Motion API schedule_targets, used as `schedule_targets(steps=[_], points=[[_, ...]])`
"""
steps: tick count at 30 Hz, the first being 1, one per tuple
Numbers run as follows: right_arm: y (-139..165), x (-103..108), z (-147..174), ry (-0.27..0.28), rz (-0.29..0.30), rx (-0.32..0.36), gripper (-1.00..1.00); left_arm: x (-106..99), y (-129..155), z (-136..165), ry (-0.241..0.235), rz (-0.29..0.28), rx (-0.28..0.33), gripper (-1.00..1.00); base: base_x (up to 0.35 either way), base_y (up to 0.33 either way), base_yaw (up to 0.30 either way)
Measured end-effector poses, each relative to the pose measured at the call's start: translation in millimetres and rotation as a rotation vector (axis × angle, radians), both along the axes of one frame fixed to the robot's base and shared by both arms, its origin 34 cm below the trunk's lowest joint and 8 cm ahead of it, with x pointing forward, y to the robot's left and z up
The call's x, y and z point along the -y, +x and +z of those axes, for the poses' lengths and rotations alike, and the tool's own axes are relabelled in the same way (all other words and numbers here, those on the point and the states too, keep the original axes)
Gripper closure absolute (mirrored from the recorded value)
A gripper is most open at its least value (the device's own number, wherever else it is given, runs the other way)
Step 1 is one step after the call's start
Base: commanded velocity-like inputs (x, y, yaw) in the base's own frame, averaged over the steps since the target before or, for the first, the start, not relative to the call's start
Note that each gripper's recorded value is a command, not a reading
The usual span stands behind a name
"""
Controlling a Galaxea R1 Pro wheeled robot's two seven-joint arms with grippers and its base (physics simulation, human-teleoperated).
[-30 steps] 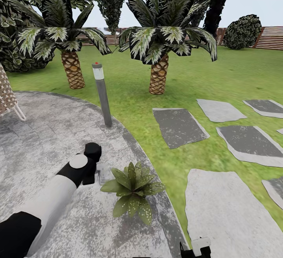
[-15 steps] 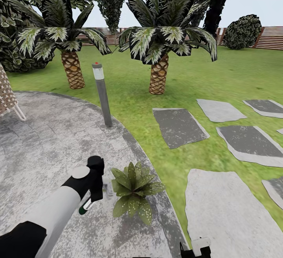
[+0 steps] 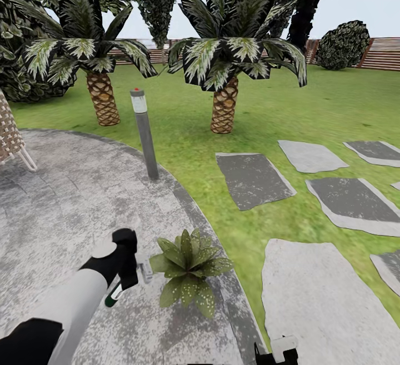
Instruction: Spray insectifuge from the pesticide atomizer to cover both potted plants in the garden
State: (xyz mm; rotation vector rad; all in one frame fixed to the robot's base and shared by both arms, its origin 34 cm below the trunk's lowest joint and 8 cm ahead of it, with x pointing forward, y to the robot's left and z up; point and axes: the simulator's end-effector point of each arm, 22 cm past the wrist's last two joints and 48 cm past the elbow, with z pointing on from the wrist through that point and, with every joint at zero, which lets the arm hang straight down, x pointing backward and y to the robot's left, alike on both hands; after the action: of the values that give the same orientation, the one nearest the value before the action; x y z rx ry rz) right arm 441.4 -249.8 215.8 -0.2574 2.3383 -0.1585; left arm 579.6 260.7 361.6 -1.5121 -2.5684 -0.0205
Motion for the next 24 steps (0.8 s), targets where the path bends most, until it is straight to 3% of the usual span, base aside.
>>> schedule_targets(steps=[7, 14, 24], points=[[0, 1, 0, -0.002, 0.001, 0.001, -1.00, 7, -1, -3, -0.009, -0.001, 0.001, 1.00, 0.000, 0.051, -0.012], [0, 1, 0, -0.001, 0.000, 0.001, -1.00, 8, -10, -8, -0.010, -0.001, -0.015, 1.00, 0.000, 0.270, -0.236], [1, 1, 0, -0.001, 0.000, 0.001, -1.00, 9, -18, -14, -0.012, -0.003, -0.028, 1.00, 0.009, 0.035, -0.230]])
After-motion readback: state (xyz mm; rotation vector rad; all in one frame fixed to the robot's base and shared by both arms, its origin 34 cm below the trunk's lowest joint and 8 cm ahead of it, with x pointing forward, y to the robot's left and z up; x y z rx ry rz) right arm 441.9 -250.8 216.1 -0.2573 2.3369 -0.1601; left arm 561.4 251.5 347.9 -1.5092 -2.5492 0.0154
